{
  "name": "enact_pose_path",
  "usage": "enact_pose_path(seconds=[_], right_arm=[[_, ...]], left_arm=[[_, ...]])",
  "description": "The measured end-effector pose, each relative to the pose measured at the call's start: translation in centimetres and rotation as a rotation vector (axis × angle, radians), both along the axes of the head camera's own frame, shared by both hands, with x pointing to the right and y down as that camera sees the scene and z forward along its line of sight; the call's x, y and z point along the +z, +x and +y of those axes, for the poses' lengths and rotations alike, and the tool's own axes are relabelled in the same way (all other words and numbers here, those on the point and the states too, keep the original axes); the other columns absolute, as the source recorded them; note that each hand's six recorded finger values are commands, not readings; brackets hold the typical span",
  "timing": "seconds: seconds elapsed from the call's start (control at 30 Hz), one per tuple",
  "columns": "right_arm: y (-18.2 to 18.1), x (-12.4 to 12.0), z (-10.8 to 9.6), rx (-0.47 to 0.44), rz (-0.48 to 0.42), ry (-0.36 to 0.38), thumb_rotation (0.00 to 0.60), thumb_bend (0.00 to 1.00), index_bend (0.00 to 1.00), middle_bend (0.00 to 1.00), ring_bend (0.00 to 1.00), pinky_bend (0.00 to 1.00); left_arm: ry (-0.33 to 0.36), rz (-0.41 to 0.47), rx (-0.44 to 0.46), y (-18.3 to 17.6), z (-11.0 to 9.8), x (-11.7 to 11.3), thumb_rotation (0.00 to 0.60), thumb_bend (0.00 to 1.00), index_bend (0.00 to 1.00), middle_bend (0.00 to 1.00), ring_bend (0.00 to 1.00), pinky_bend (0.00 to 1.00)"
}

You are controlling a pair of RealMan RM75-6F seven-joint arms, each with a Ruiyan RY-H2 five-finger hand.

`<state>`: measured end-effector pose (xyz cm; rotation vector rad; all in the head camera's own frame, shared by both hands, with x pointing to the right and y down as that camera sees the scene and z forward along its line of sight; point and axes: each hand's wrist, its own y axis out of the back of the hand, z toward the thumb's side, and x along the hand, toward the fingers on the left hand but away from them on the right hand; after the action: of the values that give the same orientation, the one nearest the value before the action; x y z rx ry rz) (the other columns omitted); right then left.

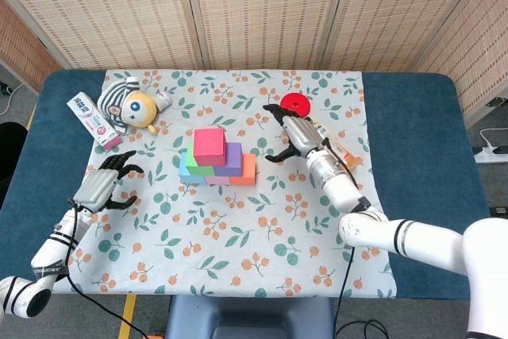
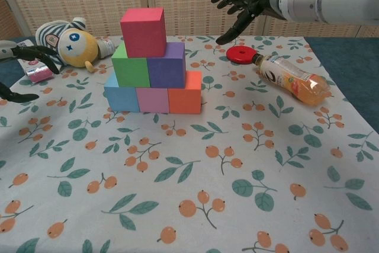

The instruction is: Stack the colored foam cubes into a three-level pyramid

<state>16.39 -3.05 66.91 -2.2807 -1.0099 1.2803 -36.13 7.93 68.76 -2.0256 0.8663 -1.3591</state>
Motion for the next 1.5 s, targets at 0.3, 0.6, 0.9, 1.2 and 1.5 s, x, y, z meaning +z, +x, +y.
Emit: enact_pose_path(seconds=[0.3,0.6,0.9,1.2,1.5], right_arm=[[0.8,4.0,0.7,-0.037,0.113,0.001,0.600,0.00,0.00,0.00,0.00,0.00],[-0.9,6.9,1.5,-0.079,0.158,0.001,0.600,0.00,0.00,0.00,0.00,0.00],[-2.0,9.0,1.4,-0.098,0.188,0.017,0.600,0.00,0.00,0.00,0.00,0.00],[-3.4,10.3,1.6,-0.093,0.173,0.026,0.600,0.00,0.00,0.00,0.00,0.00],[-4.4,10.4,1.4,-0.070,0.141,0.038,0.600,0.00,0.00,0.00,0.00,0.00]], left_arm=[[-0.088,-0.081,-0.002,0.1,0.7,3.4,0.600,0.32,0.29,0.00,0.00,0.01],[-0.124,-0.094,0.016,1.6,0.7,4.9,0.600,0.32,0.28,0.00,0.00,0.01],[-0.156,-0.124,0.035,2.9,0.7,6.6,0.600,0.32,0.28,0.00,0.00,0.01],[-0.164,-0.110,0.061,4.5,0.6,6.9,0.600,0.32,0.28,0.00,0.00,0.01],[-0.161,-0.103,0.086,5.4,0.5,6.8,0.600,0.32,0.28,0.00,0.00,0.00]])
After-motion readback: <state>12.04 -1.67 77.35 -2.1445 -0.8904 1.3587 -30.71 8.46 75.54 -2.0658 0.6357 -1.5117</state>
